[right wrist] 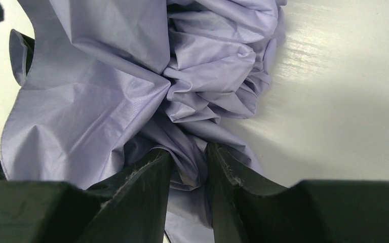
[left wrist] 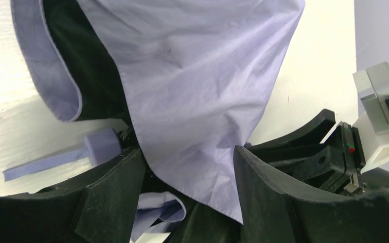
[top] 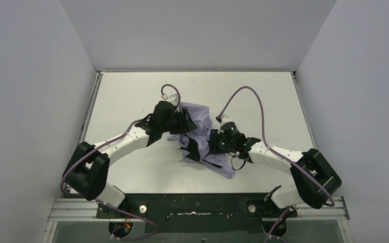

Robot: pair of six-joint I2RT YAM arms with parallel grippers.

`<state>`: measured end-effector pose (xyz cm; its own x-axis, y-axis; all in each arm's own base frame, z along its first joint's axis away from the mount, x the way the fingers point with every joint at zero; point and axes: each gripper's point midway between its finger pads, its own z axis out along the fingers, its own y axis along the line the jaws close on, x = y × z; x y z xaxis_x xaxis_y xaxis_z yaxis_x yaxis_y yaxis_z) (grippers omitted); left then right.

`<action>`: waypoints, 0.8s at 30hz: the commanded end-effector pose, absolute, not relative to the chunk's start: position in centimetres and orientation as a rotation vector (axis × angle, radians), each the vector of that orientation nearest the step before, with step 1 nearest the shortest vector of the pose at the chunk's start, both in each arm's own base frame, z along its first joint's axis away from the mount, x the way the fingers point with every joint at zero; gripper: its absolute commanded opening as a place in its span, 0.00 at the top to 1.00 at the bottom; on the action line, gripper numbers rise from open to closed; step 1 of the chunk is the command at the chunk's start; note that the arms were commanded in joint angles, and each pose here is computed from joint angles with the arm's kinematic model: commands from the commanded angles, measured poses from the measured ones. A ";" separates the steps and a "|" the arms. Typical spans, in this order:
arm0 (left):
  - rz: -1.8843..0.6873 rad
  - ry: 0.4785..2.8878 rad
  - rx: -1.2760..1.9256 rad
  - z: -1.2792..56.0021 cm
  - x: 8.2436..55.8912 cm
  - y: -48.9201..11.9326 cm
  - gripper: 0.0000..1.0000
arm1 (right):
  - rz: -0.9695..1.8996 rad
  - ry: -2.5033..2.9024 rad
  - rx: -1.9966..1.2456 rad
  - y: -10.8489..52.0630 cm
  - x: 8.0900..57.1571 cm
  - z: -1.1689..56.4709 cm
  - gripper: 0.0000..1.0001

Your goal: Put away the umbrella

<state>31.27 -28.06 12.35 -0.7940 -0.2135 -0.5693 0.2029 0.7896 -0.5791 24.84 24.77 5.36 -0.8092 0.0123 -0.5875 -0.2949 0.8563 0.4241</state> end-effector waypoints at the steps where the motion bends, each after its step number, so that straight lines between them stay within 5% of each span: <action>1: -0.941 2.234 -0.003 14.2 33.0 -29.9 0.41 | 0.687 2.380 -0.187 25.1 25.6 6.3 0.67; 10: -0.963 2.270 -0.043 12.7 31.8 -29.5 0.46 | 0.685 2.382 -0.191 25.1 25.6 6.3 0.67; 21: -1.072 2.133 0.012 17.7 31.9 -30.5 0.97 | 0.683 2.377 -0.180 24.9 25.5 6.4 0.67; 24: -1.089 2.093 0.044 20.1 32.1 -30.8 1.00 | 0.682 2.369 -0.178 24.8 25.5 6.8 0.65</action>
<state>30.69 -29.10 12.52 -0.7989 -0.2596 -0.5425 0.2107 0.7241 -0.6567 24.84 24.76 5.40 -0.8103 0.0189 -0.5857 -0.2888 0.8568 0.4272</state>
